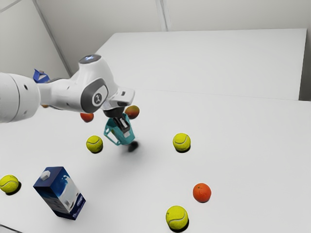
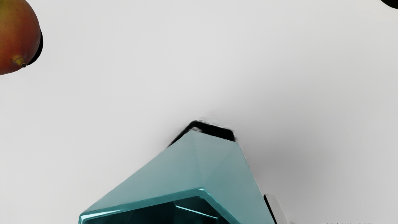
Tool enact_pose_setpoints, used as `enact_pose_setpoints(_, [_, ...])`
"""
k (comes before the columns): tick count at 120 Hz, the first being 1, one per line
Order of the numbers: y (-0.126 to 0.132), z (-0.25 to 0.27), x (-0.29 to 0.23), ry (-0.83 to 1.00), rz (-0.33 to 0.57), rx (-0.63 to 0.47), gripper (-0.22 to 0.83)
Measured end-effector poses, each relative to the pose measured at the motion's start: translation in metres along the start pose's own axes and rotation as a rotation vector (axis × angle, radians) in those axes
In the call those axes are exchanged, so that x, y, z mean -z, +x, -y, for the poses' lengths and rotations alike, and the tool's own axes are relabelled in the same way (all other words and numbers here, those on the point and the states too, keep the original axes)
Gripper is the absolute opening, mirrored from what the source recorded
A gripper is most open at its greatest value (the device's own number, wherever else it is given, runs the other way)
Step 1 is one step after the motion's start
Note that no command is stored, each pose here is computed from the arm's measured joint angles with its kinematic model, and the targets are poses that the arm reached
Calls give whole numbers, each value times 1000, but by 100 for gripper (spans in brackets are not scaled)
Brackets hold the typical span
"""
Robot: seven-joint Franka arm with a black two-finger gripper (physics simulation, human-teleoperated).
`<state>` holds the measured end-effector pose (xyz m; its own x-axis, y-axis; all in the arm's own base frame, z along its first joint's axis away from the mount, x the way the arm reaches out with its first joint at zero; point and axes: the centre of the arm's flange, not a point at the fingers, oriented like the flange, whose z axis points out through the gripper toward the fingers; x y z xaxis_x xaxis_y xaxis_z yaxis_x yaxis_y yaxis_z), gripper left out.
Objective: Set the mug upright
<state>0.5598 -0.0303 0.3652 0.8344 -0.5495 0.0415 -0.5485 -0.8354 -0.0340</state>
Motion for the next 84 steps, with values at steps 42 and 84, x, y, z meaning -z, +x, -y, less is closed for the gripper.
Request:
enact_pose_setpoints(42, [-6, 10, -27, 19, 51, 142, -14])
enact_pose_setpoints(84, [-11, 9, -33, 15, 59, 235, -11])
